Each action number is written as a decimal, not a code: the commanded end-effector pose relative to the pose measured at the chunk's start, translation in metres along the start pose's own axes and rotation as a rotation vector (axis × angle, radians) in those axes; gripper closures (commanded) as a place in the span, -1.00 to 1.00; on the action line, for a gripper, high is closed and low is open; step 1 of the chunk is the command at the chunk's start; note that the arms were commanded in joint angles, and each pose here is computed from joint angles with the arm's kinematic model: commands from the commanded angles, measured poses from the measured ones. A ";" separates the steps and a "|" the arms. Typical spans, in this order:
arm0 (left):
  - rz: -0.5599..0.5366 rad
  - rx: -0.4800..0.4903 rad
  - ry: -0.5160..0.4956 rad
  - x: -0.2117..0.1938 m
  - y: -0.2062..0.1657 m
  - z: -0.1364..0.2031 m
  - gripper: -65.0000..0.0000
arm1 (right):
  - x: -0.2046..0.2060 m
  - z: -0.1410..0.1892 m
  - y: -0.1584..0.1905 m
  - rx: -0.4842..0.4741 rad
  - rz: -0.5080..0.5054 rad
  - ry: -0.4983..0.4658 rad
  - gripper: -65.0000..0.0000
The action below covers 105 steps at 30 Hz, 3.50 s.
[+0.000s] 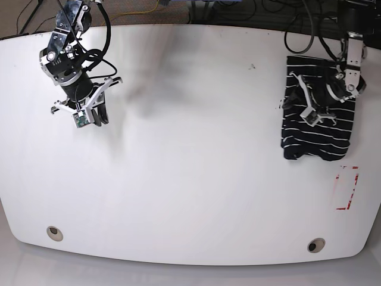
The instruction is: Layout the t-shirt on the table in an organized manner, then fold the t-shirt properly
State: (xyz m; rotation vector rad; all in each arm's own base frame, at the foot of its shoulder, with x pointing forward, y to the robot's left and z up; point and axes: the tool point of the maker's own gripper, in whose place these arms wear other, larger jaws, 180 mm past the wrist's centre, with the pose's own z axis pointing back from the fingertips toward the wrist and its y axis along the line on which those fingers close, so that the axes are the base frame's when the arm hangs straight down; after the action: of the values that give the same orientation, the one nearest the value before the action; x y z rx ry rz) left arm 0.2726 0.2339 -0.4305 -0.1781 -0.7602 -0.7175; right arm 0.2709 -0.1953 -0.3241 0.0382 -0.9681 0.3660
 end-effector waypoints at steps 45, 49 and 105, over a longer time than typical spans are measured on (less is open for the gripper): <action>-0.179 0.491 0.372 0.019 0.161 0.119 0.24 | 0.022 0.002 -0.006 -0.017 0.023 -0.072 0.74; -0.201 0.526 0.296 0.062 0.148 0.110 0.24 | 0.028 0.001 -0.008 -0.023 0.027 -0.086 0.73; 0.494 0.078 0.072 -0.043 -0.234 0.135 0.25 | -0.154 0.166 0.102 0.085 -0.319 0.148 0.75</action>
State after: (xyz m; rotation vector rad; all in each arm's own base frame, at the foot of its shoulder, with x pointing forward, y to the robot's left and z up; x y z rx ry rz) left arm 0.0280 0.1363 -0.3926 -0.2380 -0.6331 -0.2380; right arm 0.0360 -0.1759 -0.3737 0.2337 -0.7843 0.1277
